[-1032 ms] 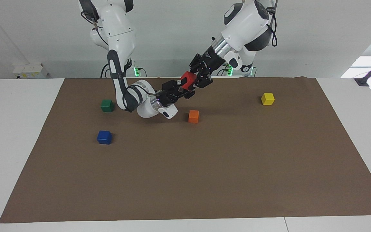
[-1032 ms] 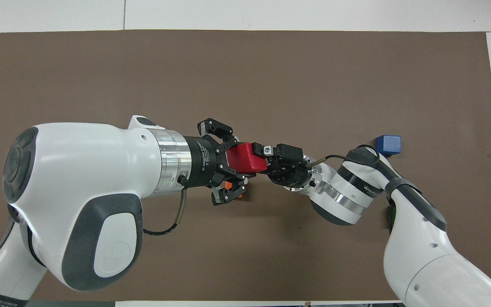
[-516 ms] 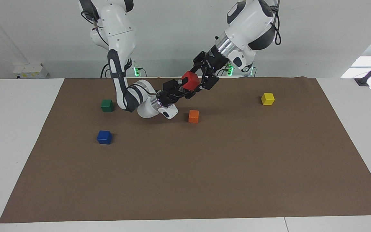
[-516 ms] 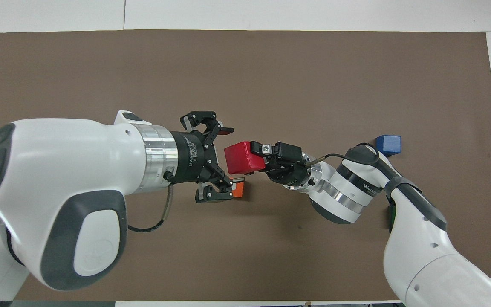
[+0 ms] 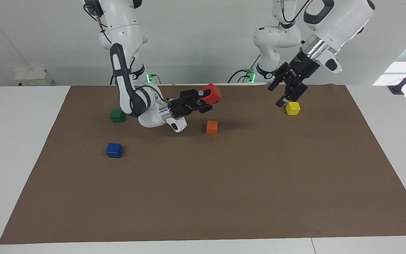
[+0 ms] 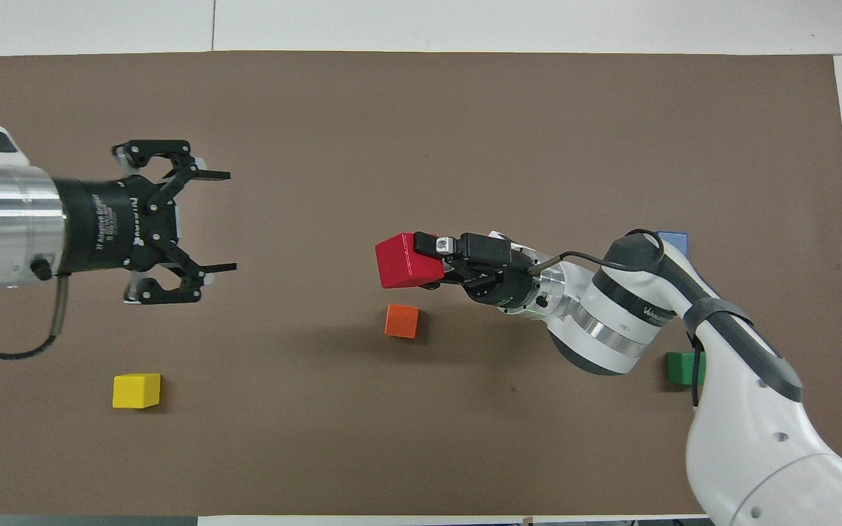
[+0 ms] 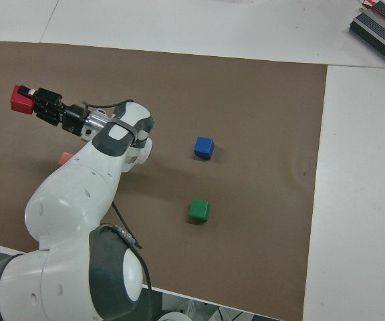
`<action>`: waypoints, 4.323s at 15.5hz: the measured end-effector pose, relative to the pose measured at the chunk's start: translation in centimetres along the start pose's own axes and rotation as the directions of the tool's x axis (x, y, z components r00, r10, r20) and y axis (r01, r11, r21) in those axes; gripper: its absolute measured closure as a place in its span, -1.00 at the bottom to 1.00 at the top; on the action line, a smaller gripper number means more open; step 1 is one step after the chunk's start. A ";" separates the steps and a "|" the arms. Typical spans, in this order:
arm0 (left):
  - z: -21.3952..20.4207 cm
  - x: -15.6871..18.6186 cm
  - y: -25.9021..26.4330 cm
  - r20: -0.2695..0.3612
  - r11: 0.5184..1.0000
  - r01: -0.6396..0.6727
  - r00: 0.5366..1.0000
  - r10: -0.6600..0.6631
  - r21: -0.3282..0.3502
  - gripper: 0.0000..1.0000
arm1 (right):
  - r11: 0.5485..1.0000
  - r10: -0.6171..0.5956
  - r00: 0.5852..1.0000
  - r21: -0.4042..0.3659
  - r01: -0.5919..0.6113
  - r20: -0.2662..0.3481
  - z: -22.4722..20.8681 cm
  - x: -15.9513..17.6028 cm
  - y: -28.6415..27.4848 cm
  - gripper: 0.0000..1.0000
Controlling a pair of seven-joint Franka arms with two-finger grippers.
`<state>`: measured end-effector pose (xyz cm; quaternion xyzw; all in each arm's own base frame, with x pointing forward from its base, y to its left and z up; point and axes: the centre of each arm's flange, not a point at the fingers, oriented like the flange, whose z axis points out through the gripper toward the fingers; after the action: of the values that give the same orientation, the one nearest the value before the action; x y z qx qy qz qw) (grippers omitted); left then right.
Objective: Transfer red block to right arm and stack on blue block
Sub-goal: 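Open the left gripper and withdraw it while the right gripper pulls back, then carry the red cube with the right gripper onto the blue cube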
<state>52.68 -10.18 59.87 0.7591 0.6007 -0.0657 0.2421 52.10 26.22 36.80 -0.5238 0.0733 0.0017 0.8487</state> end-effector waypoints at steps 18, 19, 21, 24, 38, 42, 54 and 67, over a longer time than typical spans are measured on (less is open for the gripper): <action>4.6 13.7 3.9 0.132 0.303 -0.787 0.433 0.892 0.538 -1.00 | -0.136 -0.057 0.986 -0.980 0.148 0.157 -5.7 0.6 -21.5 -0.12; 4.8 12.7 4.0 0.138 0.288 -0.793 0.419 0.897 0.536 -1.00 | -0.218 -0.061 0.989 -0.968 0.121 0.138 -6.3 0.8 -21.5 -0.12; 5.1 11.4 3.8 0.154 0.267 -0.799 0.405 0.901 0.539 -1.00 | -0.347 -0.070 0.990 -0.934 0.088 0.119 -7.2 1.1 -21.2 -0.12; 3.5 10.7 2.7 0.179 0.258 -0.794 0.414 0.893 0.550 -1.00 | -0.483 -0.088 0.987 -0.872 0.078 0.138 -9.2 1.9 -19.7 -0.12; -1.7 8.2 1.3 0.212 0.230 -0.838 0.373 0.903 0.495 -1.00 | -0.534 -0.257 0.944 -0.845 0.041 0.208 -20.7 5.2 -10.4 -0.12; -3.3 7.2 0.8 0.211 0.203 -0.848 0.341 0.916 0.490 -1.00 | -0.530 -0.285 0.932 -0.847 0.042 0.224 -21.3 5.6 -9.9 -0.12; -4.5 5.6 0.1 0.233 0.138 -0.869 0.276 0.932 0.475 -1.00 | -0.539 -0.290 0.928 -0.841 0.044 0.234 -22.7 5.2 -9.3 -0.12; -4.5 5.1 0.1 0.233 0.154 -0.889 0.274 0.933 0.430 -1.00 | -0.582 -0.190 0.961 -0.812 0.056 0.202 -21.0 5.5 -13.7 -1.00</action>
<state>53.30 -3.68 61.83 0.9997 -0.0064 -0.0206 0.0077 56.06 0.99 39.03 -0.9947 -0.0063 -0.0691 -0.0761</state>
